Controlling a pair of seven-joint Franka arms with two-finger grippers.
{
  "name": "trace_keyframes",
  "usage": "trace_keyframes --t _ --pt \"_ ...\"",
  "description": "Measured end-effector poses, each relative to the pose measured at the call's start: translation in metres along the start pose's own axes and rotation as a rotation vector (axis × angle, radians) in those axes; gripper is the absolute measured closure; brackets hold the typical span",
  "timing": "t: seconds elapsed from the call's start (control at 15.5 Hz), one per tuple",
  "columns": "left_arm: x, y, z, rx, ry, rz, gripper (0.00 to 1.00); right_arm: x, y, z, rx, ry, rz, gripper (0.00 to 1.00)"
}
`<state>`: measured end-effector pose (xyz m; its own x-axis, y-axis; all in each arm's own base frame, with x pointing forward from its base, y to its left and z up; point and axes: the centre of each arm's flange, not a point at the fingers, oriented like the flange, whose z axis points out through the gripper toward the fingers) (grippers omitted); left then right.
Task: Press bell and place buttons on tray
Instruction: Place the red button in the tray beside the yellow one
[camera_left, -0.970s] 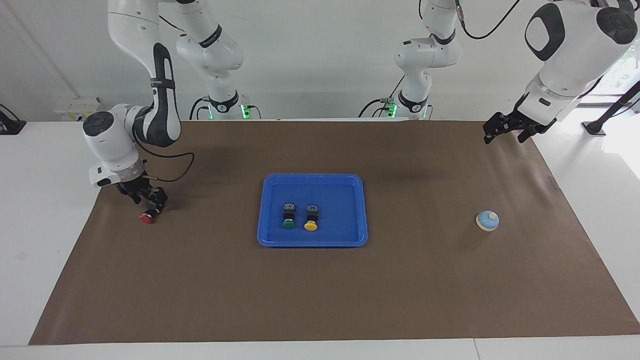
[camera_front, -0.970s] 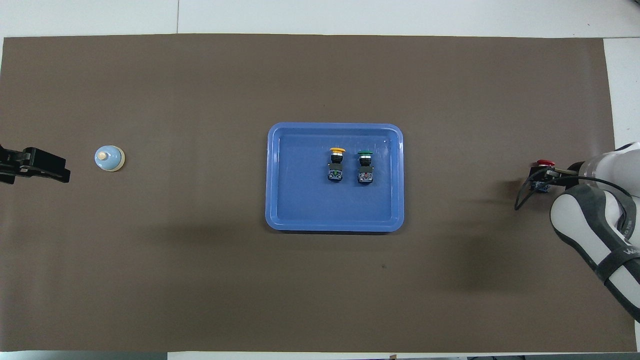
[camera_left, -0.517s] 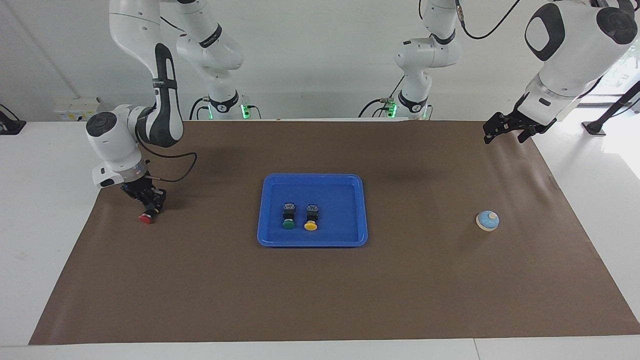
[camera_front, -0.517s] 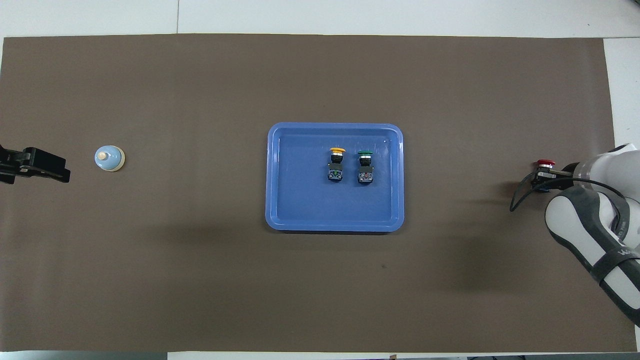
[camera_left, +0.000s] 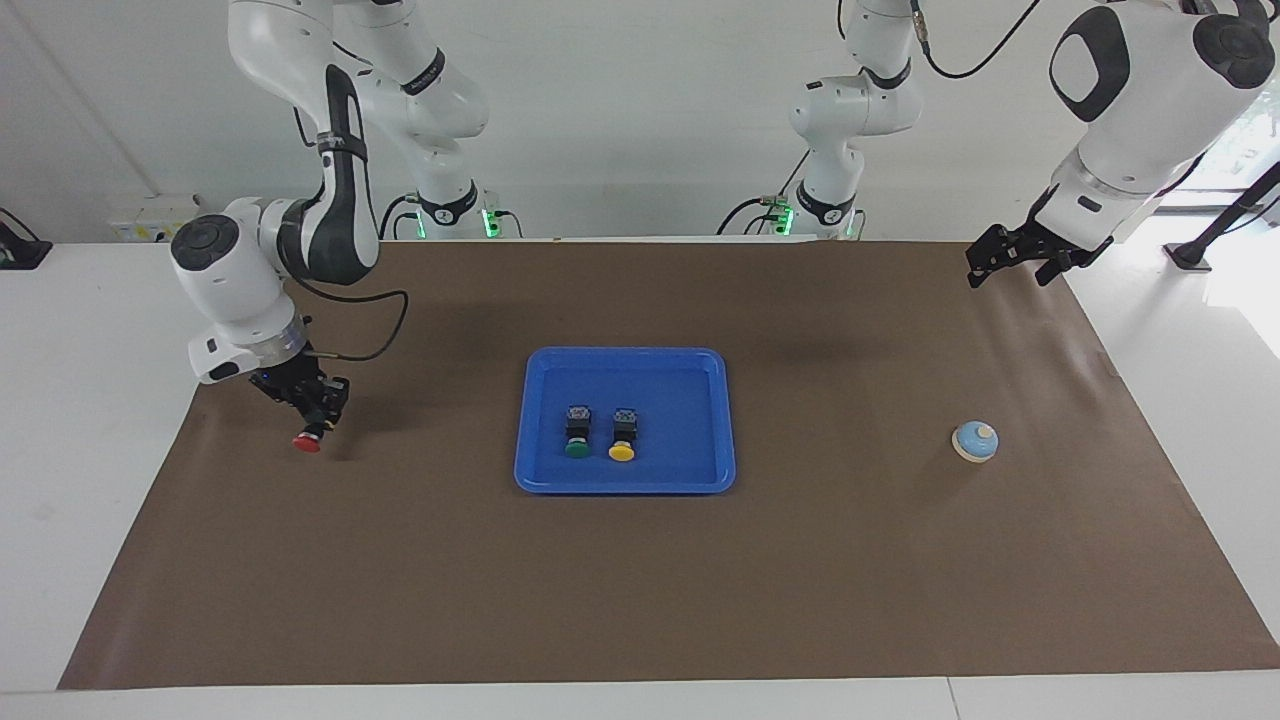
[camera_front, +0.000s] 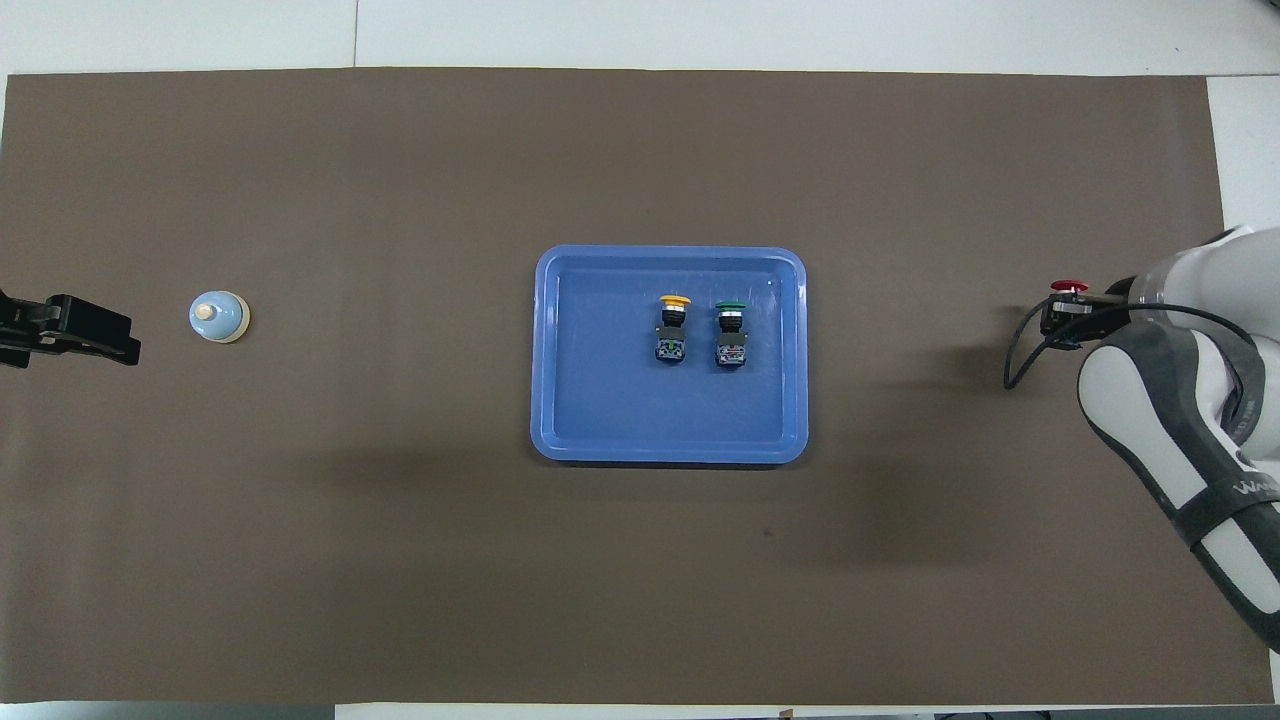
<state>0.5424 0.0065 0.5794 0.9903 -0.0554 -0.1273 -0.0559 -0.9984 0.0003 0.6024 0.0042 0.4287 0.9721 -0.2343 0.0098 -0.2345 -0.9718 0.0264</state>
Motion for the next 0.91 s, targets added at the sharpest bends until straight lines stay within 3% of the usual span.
trace_keyframes --t 0.19,0.45,0.65,0.91 --pt "0.0 0.0 0.0 0.0 0.0 0.0 0.0 -0.012 -0.088 -0.029 -0.003 -0.015 0.011 0.59" --pt "0.0 0.0 0.0 0.0 0.0 0.0 0.0 -0.049 -0.208 -0.038 0.014 -0.018 -0.006 0.59" --pt "0.0 0.0 0.0 0.0 0.0 0.0 0.0 -0.075 -0.286 -0.025 0.037 -0.036 -0.025 0.59" --pt "0.0 0.0 0.0 0.0 0.0 0.0 0.0 -0.096 -0.367 0.023 0.042 -0.047 -0.094 0.59"
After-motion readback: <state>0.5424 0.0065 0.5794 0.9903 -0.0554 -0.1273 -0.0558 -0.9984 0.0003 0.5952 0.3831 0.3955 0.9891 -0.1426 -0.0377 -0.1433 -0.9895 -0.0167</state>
